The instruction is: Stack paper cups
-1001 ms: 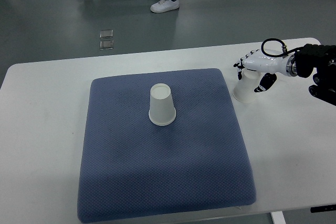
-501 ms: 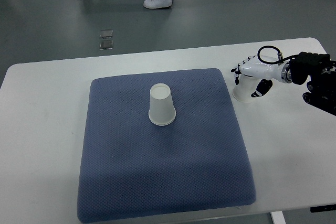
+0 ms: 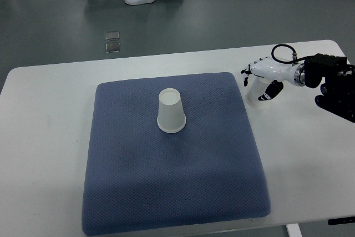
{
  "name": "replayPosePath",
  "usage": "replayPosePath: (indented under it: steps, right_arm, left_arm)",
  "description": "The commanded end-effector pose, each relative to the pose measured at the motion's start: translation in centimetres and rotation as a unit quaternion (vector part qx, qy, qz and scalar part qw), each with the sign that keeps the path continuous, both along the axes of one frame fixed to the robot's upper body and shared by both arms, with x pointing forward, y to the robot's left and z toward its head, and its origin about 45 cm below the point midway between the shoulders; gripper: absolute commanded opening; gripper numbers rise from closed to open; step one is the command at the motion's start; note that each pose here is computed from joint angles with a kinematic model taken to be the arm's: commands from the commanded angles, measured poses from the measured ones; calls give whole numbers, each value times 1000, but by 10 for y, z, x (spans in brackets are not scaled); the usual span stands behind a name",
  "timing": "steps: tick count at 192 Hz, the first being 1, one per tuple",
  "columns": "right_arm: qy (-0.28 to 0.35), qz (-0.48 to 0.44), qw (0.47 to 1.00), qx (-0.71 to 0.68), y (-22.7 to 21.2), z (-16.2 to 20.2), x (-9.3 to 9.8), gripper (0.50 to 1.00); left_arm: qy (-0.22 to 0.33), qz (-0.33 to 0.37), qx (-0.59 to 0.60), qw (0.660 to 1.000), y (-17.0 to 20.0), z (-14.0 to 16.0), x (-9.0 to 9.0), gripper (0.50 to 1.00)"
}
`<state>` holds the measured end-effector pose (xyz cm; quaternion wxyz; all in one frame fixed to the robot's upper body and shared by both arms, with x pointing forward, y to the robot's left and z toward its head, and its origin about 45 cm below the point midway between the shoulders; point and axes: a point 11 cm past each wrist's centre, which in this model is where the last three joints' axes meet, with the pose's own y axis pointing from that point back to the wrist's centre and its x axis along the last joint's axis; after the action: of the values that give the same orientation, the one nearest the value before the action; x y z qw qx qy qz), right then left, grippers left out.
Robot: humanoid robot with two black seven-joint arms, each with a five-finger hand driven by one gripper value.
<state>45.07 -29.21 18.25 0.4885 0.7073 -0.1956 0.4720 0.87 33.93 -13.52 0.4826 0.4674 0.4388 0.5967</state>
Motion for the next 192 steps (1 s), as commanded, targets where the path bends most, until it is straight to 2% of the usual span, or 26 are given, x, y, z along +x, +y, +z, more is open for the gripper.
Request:
replayPosePath:
  steps: [1, 192]
  right_arm:
    - [1, -5, 1000, 4, -1, -1, 0, 876]
    - [-18, 12, 998, -50, -20, 2, 4, 874]
  left_arm:
    - [0, 0, 0, 1000, 0, 0, 0, 1000]
    - [0, 0, 0, 1000, 0, 0, 0, 1000]
